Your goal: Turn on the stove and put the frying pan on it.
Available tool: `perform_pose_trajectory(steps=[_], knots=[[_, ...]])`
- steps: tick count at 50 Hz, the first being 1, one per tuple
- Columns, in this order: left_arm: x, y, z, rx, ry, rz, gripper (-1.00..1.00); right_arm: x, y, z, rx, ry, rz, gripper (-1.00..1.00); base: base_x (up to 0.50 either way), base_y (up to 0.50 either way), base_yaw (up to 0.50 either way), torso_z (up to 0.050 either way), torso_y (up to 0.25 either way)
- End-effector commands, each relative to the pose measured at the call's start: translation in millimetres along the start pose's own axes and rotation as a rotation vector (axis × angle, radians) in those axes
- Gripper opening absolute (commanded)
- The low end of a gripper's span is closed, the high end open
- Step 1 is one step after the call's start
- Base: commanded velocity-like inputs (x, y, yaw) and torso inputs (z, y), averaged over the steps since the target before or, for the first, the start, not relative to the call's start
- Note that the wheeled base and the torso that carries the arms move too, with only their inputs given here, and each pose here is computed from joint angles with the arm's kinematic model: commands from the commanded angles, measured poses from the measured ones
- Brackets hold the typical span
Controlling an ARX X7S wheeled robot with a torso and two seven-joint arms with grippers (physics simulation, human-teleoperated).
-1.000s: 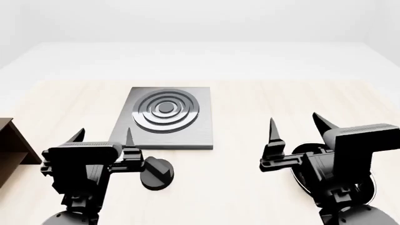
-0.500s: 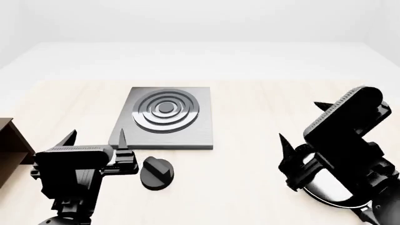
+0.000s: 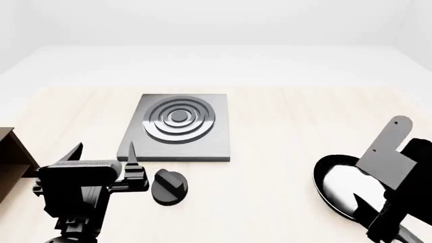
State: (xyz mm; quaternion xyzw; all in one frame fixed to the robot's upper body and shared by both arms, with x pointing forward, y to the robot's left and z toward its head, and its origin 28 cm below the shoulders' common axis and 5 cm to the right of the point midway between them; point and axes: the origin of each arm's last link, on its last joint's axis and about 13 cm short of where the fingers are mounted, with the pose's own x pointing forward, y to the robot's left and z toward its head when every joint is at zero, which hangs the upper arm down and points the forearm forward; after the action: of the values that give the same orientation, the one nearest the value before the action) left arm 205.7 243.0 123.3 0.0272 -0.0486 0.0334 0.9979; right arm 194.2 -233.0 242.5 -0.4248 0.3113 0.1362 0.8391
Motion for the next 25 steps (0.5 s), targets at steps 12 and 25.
perform_pose_trajectory(steps=[12,25], knots=[[-2,0.1,-2,0.006,0.004,-0.005,1.00,-2,4.4,-32,0.072,0.158,0.101,1.00,0.00,0.00,0.00,0.000,0.000],[-2,-0.5,-3,0.010,0.006,-0.007,1.00,6,12.8,-49,0.108,0.219,0.130,1.00,0.00,0.00,0.00,0.000,0.000]])
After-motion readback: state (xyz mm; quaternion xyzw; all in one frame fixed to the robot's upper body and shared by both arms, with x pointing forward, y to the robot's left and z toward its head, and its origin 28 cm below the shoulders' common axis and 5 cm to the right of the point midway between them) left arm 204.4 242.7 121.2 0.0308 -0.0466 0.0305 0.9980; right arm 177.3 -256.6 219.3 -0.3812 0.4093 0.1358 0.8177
